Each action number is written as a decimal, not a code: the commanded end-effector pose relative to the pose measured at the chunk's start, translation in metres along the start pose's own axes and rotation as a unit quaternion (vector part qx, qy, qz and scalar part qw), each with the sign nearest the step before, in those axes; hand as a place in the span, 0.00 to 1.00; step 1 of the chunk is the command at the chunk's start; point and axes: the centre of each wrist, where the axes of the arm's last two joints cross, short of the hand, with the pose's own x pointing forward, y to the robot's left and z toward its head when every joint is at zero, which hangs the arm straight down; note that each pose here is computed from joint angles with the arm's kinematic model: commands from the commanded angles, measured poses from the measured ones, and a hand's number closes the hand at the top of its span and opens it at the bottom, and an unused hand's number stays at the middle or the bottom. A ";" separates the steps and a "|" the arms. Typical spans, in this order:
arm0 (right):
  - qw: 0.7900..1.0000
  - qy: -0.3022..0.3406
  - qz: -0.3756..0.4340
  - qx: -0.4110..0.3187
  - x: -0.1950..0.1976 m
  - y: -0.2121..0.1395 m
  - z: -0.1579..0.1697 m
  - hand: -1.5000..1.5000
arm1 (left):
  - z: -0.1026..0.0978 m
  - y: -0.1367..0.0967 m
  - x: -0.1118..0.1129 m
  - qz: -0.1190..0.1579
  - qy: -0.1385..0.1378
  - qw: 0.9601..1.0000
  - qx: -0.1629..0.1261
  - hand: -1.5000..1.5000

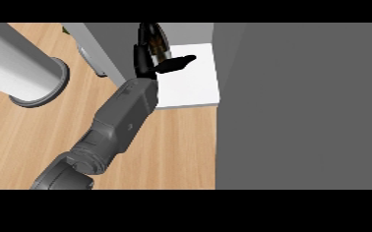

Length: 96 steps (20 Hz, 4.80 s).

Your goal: Pick up the wine, place it into the cabinet and close the cabinet

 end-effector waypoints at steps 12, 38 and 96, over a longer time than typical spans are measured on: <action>1.000 -0.008 0.004 0.008 0.013 0.005 0.008 0.00 | 0.006 0.021 -0.018 0.029 -0.016 0.999 -0.025 0.00; 1.000 -0.001 -0.008 0.013 0.014 0.013 -0.008 0.00 | 0.052 0.011 -0.030 0.130 0.009 0.990 -0.060 0.00; 0.986 0.082 -0.074 0.124 0.007 0.030 0.034 1.00 | 0.263 0.164 0.111 0.160 -0.029 0.979 -0.125 0.00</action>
